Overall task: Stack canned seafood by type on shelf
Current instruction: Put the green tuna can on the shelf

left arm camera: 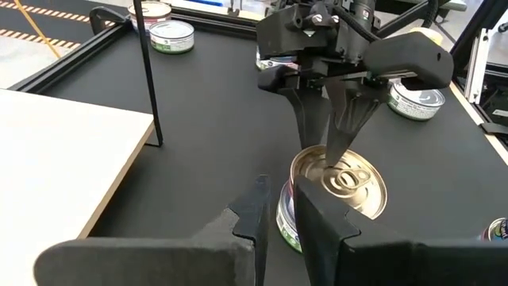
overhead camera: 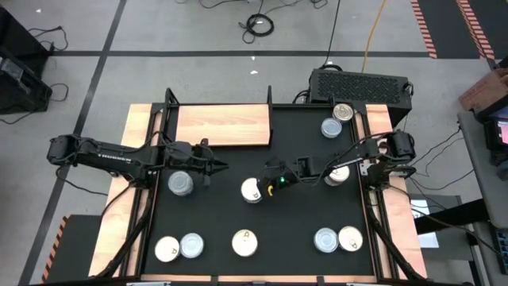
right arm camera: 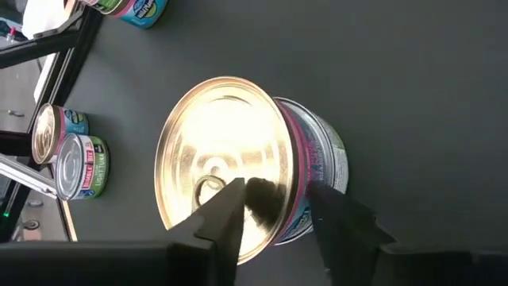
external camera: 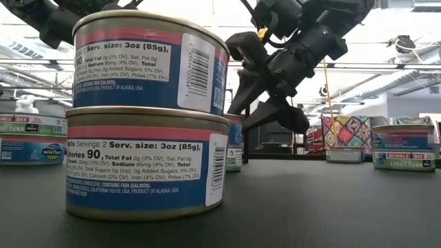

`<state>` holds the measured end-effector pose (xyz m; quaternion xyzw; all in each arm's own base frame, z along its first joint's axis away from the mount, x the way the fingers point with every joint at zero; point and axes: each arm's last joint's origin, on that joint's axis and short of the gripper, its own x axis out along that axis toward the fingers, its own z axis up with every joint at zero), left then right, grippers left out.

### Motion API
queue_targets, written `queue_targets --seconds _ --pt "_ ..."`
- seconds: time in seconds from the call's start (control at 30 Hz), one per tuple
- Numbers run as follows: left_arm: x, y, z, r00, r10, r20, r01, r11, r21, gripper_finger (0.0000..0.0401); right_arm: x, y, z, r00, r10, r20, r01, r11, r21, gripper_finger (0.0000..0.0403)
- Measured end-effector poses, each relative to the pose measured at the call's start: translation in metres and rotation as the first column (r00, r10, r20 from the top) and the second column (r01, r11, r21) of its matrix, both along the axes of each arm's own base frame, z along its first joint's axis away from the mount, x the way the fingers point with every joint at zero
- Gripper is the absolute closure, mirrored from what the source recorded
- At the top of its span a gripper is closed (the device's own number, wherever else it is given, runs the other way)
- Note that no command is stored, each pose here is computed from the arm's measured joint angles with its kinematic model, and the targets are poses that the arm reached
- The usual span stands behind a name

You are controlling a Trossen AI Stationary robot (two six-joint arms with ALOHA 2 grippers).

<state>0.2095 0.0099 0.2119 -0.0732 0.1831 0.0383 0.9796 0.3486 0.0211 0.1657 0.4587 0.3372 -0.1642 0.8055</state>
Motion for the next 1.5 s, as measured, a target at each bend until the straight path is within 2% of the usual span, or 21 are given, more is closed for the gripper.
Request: queue_targets --seconds 0.2,0.27,0.53,1.1,1.3,1.37,1.43,1.5 --pt "0.0 0.0 0.0 1.0 0.0 0.0 0.0 1.0 0.0 0.034 0.001 0.0 0.002 1.0 -0.009 0.007 0.009 1.0 -0.004 0.0377" --pt "0.0 0.0 0.0 1.0 0.0 0.0 0.0 1.0 0.0 0.034 0.001 -0.001 0.002 1.0 -0.01 0.01 0.01 1.0 -0.006 0.0395" --pt "0.0 0.0 0.0 1.0 0.0 -0.001 0.0 1.0 0.0 0.034 0.001 -0.004 0.002 1.0 -0.021 0.018 0.02 1.0 0.008 0.0401" --pt "0.003 0.0 -0.006 0.999 0.005 -0.038 -0.005 1.0 -0.012 0.034 0.0 -0.031 0.009 0.996 -0.071 0.044 0.07 0.997 0.023 0.0403" --pt "0.024 0.004 -0.03 0.993 0.089 -0.074 -0.102 0.976 -0.191 0.034 0.0 -0.036 0.01 0.996 -0.08 0.05 0.079 0.997 0.019 0.0402" --pt "0.03 0.007 -0.039 0.992 0.094 -0.085 -0.11 0.973 -0.205 0.034 0.0 -0.036 0.01 0.996 -0.076 0.051 0.076 0.997 0.015 0.0402" --pt "0.034 0.007 -0.045 0.996 0.014 -0.087 -0.025 0.991 -0.128 0.034 0.0 -0.036 0.01 0.996 -0.069 0.053 0.069 0.998 0.006 0.0402" --pt "0.036 0.002 -0.047 0.989 -0.112 -0.092 0.115 0.993 0.026 0.034 0.0 -0.036 0.01 0.996 -0.066 0.054 0.066 0.998 0.002 0.0402"
